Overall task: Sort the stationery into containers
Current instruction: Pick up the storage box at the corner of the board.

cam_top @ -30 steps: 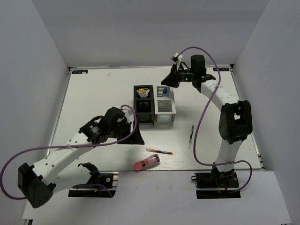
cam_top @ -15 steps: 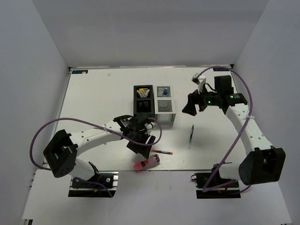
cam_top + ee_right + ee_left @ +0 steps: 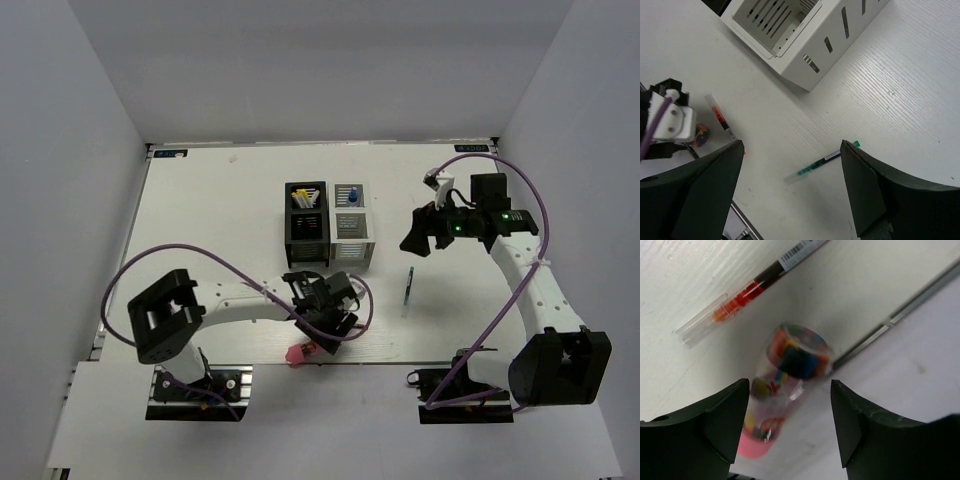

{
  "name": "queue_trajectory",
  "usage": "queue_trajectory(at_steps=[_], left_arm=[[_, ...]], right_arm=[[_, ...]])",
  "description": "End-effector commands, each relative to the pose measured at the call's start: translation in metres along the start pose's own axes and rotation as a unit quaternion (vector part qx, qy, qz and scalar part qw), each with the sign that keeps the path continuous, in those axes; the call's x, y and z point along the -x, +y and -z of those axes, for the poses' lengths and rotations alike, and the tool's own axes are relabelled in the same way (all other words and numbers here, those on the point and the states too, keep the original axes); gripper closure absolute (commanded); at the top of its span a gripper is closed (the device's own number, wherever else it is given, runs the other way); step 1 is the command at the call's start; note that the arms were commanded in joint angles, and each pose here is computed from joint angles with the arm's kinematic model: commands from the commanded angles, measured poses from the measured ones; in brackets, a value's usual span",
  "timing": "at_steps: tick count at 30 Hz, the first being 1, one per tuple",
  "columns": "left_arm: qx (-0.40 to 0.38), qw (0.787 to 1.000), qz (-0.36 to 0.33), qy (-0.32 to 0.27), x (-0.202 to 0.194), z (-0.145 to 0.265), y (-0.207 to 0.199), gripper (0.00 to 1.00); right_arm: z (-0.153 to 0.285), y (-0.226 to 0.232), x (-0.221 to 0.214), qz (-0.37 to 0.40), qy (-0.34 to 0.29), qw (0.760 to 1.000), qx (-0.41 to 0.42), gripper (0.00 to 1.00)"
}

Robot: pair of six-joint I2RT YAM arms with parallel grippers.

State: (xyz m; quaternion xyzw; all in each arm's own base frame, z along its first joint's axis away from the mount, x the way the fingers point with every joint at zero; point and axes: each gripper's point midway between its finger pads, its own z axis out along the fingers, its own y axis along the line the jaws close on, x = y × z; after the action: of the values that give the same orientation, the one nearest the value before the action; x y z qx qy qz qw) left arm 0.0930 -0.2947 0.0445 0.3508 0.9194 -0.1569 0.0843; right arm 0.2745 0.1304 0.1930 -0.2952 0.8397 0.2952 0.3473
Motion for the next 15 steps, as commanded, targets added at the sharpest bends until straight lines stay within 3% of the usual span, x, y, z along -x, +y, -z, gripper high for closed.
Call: queue_trajectory(at_steps=[1,8,11,15], left_arm=[[0.046,0.999,0.001,-0.027,0.014,-0.015,0.003,0.26],[0.131,0.991,-0.003,-0.013,-0.008,-0.031,0.028,0.48],[0.132,0.991,-0.001,-0.028,-0.011,-0.021,0.027,0.65],[0.112,0.992,-0.01,-0.058,-0.006,0.002,0.019,0.95]], right_arm=[[0.006,0.004,0.007,0.001,-0.015,1.0,0.006,0.17],[0.009,0.006,0.003,-0.007,-0.019,1.0,0.01,0.17],[0.008,0.006,-0.001,-0.013,-0.018,1.0,0.013,0.17],[0.009,0.009,-0.003,-0.016,-0.022,0.999,0.021,0.18]])
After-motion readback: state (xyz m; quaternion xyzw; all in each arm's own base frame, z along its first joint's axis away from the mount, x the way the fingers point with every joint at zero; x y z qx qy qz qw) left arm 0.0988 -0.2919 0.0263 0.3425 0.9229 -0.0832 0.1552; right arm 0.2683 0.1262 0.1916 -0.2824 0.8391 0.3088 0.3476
